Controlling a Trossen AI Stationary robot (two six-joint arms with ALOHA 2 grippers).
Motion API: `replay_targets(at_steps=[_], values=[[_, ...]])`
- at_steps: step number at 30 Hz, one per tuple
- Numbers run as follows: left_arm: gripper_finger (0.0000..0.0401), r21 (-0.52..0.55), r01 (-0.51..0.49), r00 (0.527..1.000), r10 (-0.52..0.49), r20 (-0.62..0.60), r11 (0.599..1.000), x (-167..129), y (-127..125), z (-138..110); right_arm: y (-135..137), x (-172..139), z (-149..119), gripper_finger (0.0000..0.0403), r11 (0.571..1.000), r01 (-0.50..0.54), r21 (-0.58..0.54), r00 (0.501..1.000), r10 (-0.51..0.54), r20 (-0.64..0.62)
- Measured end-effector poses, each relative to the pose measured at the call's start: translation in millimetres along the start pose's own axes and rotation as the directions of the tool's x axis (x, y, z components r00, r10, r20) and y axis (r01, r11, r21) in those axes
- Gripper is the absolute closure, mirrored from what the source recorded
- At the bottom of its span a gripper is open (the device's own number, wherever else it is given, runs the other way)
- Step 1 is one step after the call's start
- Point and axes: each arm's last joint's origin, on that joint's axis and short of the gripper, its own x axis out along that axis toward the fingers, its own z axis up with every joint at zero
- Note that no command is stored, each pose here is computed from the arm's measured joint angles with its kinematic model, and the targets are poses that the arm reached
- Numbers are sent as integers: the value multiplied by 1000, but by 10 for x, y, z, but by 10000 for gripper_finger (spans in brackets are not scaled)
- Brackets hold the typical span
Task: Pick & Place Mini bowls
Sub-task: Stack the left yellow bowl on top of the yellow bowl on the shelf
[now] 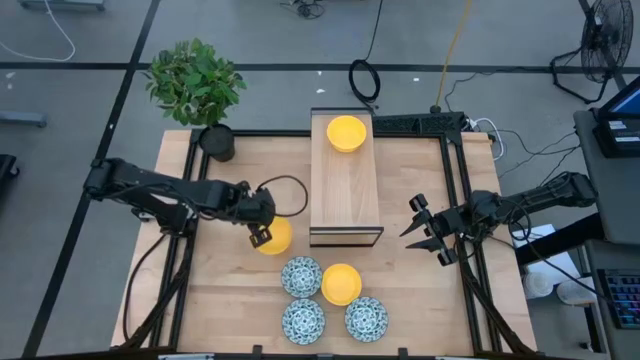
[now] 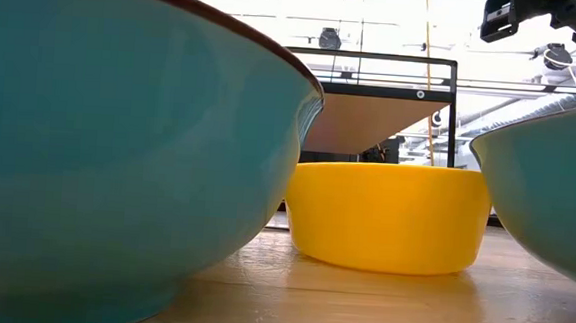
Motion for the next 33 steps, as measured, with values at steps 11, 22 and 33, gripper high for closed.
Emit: replay_targets(at_steps=[11, 22, 33], values=[[395, -107, 68, 941, -28, 337, 992, -1006, 213, 766, -1, 0, 1, 277, 1000, 3, -1, 1000, -3, 1], [397, -76, 188, 912, -145, 383, 979, -1158, 739, 1763, -2, 0, 5, 277, 1000, 4, -9, 1000, -4, 5], [397, -199, 269, 900, -173, 400, 942, -654, 1493, 2400, -1, 0, 5, 277, 1000, 4, -25, 1000, -4, 5]])
